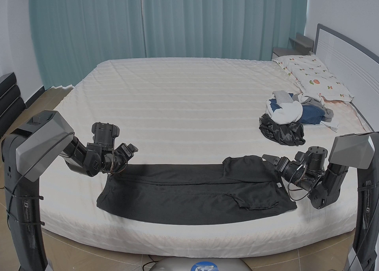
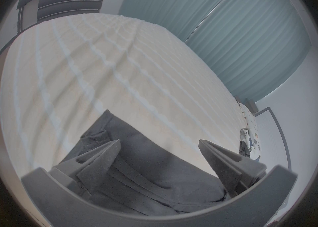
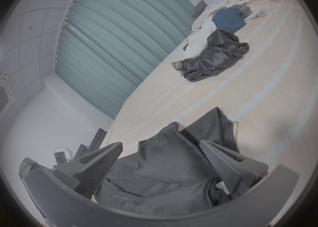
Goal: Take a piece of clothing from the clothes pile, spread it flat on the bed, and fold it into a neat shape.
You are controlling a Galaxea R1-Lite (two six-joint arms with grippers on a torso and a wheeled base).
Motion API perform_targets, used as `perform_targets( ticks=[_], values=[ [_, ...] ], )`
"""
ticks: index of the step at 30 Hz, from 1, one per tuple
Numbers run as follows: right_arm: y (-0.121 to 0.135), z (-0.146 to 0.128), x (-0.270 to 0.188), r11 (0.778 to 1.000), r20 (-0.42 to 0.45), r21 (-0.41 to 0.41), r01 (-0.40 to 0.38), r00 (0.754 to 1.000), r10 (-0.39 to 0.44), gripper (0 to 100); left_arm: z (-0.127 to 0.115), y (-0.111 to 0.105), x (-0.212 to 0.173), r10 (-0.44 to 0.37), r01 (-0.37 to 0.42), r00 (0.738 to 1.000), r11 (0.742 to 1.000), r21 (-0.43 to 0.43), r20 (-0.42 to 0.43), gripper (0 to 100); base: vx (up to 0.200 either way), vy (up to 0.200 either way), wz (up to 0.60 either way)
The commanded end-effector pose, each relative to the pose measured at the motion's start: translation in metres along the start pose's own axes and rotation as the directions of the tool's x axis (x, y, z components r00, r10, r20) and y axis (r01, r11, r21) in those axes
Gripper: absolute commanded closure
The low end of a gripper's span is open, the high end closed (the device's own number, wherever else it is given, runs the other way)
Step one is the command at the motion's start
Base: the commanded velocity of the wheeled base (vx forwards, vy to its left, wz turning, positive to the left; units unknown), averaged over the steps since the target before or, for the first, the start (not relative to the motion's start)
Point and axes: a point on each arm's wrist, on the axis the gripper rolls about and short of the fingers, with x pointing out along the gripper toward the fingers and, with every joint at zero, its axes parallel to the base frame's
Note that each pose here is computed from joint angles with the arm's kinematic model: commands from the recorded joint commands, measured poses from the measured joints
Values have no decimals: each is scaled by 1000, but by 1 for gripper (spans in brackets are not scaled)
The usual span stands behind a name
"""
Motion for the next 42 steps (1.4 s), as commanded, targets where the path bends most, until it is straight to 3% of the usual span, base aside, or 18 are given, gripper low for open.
perform_targets(
  ticks=[1,13,18,28,42],
  values=[
    [0,-10,3,1000,-33,-1,5,999,-5,0,-18,12,28,37,-37,998,999,6,-44,0,0,0,0],
    [-9,-24,19,999,-60,-54,0,998,-3,0,-31,14,28,61,-59,994,998,31,-92,0,0,0,0],
    [-13,-25,13,999,-80,-45,28,996,-32,0,-35,18,25,123,-114,981,991,66,-148,0,0,0,0],
    [-17,-24,0,995,-90,-82,56,994,-64,0,-38,22,22,175,-156,967,981,116,-183,0,0,0,0],
    [-15,-18,2,995,-65,-88,40,997,-46,0,-1,9,0,113,-107,990,992,71,-86,0,0,0,0]
  ],
)
